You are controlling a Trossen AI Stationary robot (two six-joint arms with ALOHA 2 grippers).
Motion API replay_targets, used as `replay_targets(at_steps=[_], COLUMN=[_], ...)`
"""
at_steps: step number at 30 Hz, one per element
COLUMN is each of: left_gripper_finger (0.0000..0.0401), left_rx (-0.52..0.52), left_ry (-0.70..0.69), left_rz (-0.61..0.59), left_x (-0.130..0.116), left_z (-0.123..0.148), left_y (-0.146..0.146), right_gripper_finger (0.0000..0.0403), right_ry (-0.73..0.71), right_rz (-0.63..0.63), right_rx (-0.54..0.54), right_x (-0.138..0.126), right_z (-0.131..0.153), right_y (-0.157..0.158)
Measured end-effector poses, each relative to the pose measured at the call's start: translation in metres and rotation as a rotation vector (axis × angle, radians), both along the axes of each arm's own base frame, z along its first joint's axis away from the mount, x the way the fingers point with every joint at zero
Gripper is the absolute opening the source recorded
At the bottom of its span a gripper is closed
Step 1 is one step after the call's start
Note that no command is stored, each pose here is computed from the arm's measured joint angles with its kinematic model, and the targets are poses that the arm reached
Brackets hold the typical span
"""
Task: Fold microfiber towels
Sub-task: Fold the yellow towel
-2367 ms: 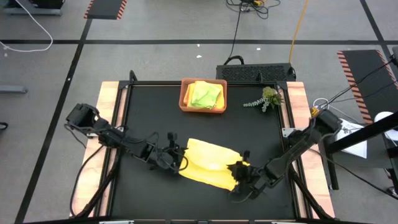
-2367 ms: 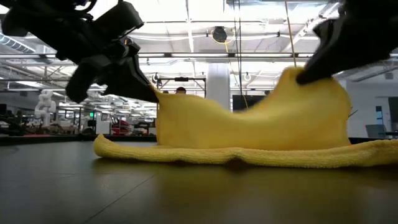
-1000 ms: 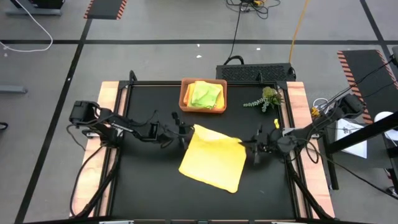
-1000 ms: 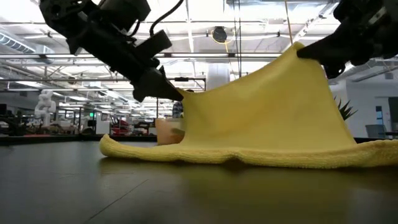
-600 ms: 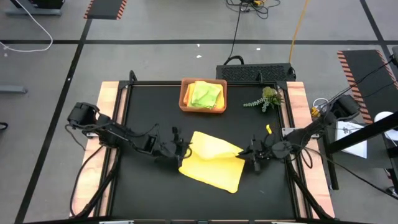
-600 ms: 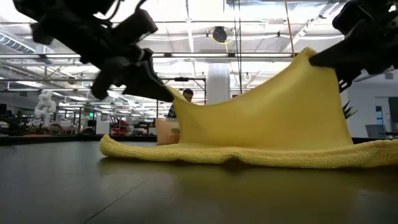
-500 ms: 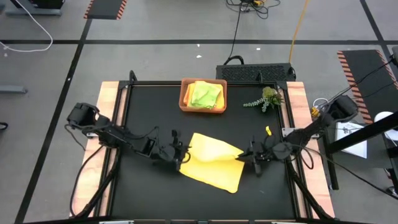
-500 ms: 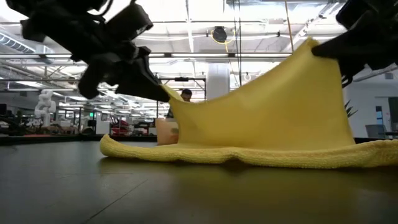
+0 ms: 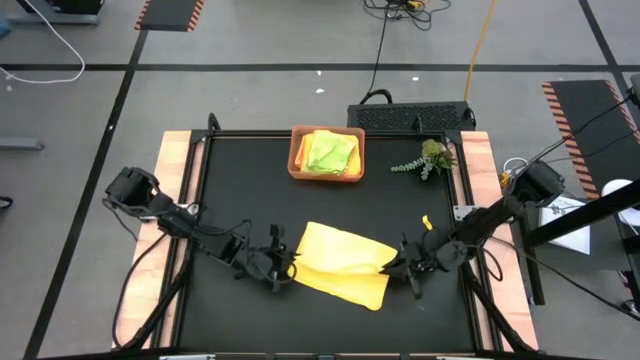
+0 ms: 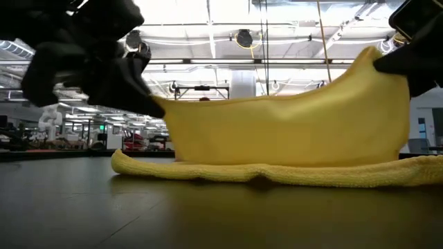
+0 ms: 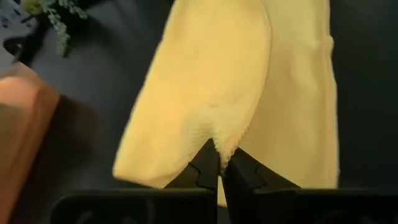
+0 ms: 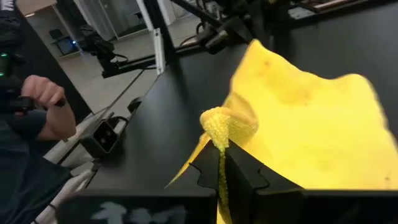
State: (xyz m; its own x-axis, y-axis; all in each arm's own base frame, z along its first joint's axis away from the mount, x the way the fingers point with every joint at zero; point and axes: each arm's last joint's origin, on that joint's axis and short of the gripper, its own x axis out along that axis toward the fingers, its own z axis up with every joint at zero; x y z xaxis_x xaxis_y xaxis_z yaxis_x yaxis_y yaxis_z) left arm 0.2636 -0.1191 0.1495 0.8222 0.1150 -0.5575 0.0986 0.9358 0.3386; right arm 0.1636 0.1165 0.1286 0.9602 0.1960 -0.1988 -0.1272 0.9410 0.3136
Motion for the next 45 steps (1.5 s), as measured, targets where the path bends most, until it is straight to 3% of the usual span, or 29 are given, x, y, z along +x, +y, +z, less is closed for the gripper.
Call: replay_targets(at_steps=[7, 14, 21, 28, 36, 41, 45], left_gripper_finger=[0.0006, 0.0027, 0.0033, 0.0076, 0.0107, 0.0108, 0.0108], left_rx=[-0.066, -0.180, -0.204, -0.196, -0.136, -0.124, -0.167], left_ry=[0.054, 0.079, 0.087, 0.069, -0.065, -0.092, -0.110], left_rz=[0.020, -0.109, -0.165, -0.178, -0.242, -0.243, -0.222], left_x=[-0.017, -0.020, -0.021, -0.020, -0.006, -0.003, -0.002], left_z=[-0.018, -0.022, -0.022, -0.020, 0.006, 0.011, 0.013], left_y=[0.001, -0.005, -0.009, -0.010, -0.017, -0.018, -0.018], right_gripper_finger=[0.0004, 0.0004, 0.0010, 0.0081, 0.0177, 0.0198, 0.0195], right_ry=[0.035, 0.078, 0.104, 0.100, -0.006, -0.112, -0.146], right_rz=[0.037, 0.088, 0.111, 0.238, 0.314, 0.426, 0.385], right_rx=[-0.031, -0.020, 0.048, 0.089, 0.103, 0.044, -0.027], right_x=[0.015, 0.018, 0.018, 0.017, 0.018, 0.018, 0.018], right_z=[-0.006, -0.014, -0.014, -0.011, -0.001, 0.007, 0.007], right_y=[0.021, 0.032, 0.033, 0.037, 0.040, 0.043, 0.042])
